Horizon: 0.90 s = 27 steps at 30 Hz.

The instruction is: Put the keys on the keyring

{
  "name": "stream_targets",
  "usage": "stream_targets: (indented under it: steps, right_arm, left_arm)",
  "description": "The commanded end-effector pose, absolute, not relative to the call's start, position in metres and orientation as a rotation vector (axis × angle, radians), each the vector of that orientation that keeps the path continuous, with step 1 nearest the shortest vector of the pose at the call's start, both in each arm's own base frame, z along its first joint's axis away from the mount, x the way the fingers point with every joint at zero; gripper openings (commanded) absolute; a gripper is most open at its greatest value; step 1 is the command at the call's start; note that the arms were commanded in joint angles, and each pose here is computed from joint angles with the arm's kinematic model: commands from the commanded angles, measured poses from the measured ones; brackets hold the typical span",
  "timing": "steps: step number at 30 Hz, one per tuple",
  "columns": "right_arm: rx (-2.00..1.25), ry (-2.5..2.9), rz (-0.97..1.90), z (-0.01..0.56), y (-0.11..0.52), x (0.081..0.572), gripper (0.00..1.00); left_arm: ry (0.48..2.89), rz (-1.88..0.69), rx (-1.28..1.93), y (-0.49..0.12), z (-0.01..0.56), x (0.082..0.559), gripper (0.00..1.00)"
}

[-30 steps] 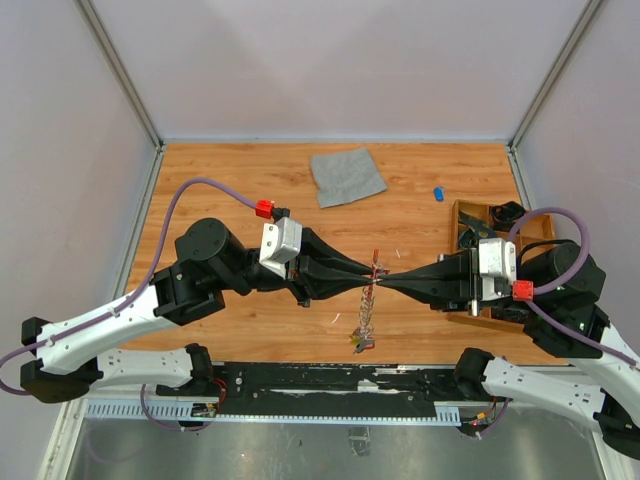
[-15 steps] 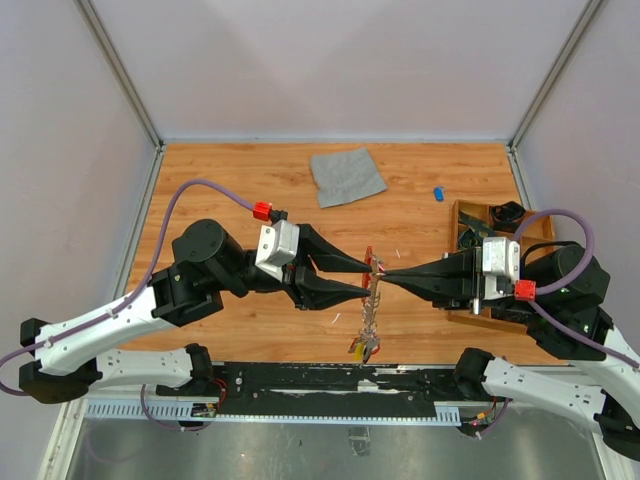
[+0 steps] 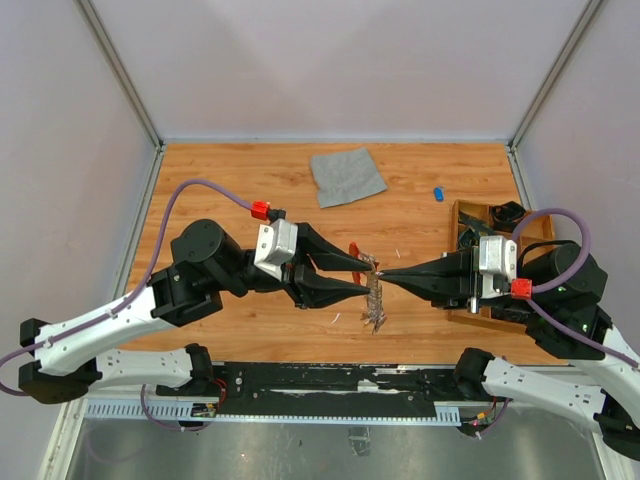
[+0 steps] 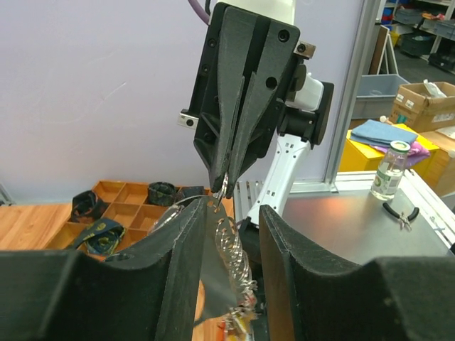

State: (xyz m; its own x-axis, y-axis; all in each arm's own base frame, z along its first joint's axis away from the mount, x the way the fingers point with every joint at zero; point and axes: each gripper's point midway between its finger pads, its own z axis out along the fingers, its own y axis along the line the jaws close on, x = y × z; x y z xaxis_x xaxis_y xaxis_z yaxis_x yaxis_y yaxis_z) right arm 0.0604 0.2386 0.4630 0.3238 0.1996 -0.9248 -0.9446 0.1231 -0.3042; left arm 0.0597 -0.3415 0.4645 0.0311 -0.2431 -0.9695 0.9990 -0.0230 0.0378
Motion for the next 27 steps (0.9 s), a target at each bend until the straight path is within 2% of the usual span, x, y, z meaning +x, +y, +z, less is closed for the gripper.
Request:
stream_targets:
  steps: [1,13,15,21,27]
  right_arm:
    - [-1.091,0.772,1.004,0.4863,0.2327,0.0547,0.0]
    - [-1.106,0.782,1.017,0.4817,0.2397,0.0566,0.01]
    - [-1.108,0.786,1.017,0.4802,0.2409,0.0575,0.01]
    - [-1.105,0.788,1.013,0.4795,0.2397,0.0577,0.01]
    - [-1.112,0.795,0.998,0.4782,0.2373,0.058,0.01]
  left_arm:
    - [0.963,-1.303,1.037,-0.3429,0.4735,0.0629,0.4]
    - [0.965,-1.308,1.043,-0.3472,0.473,0.0635,0.32]
    - [0.964,-1.308,1.043,-0.347,0.473,0.0634,0.28]
    - [0.96,-1.31,1.047,-0.3454,0.4734,0.0619,0.09]
    - [0.954,-1.321,1.06,-0.3446,0.4726,0.0588,0.01]
